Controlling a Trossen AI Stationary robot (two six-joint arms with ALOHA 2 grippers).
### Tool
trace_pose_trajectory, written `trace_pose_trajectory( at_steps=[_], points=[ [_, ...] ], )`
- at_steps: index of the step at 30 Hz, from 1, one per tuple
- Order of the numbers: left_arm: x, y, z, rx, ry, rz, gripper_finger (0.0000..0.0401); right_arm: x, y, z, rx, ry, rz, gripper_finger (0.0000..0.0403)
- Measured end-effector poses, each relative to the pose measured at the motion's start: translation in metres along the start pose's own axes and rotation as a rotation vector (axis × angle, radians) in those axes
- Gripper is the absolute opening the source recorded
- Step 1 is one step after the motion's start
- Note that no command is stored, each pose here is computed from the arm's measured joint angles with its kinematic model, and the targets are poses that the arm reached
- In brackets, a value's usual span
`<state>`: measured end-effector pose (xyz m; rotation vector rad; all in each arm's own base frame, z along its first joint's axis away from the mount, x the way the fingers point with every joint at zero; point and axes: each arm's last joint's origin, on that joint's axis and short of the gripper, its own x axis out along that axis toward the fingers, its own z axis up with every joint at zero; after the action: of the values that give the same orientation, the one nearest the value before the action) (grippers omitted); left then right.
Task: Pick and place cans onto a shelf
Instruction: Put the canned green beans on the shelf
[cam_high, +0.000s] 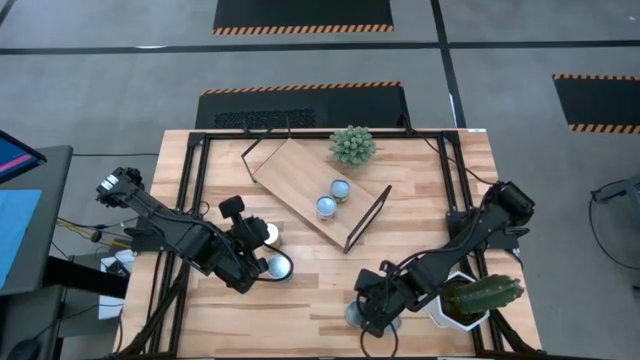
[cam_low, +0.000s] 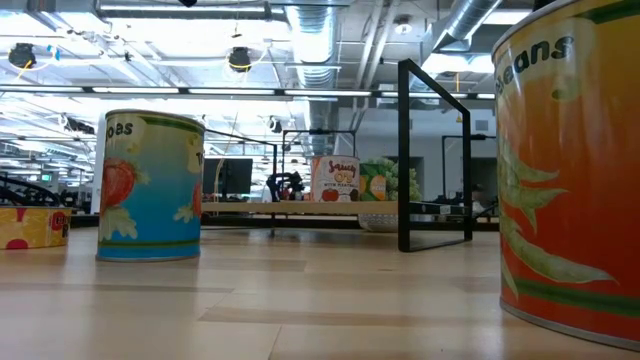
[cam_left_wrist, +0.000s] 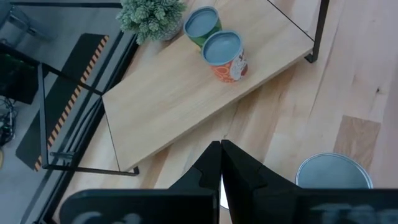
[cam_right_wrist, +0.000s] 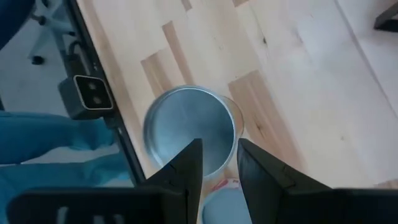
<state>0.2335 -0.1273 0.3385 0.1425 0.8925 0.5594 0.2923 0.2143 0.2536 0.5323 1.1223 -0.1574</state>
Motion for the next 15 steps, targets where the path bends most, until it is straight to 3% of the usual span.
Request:
trace_pose_trajectory(
  at_steps=[8, 15],
  points=[
    [0.0, 0.0, 0.0, 0.0, 0.0, 0.0, 0.0, 0.014, -0.012, -0.006, 0.014, 0.014, -0.043, 0.0124],
    [0.0, 0.0, 0.0, 0.001, 0.0, 0.0, 0.0, 0.015, -0.01, -0.002, 0.01, -0.008, -0.005, 0.0124]
  ],
)
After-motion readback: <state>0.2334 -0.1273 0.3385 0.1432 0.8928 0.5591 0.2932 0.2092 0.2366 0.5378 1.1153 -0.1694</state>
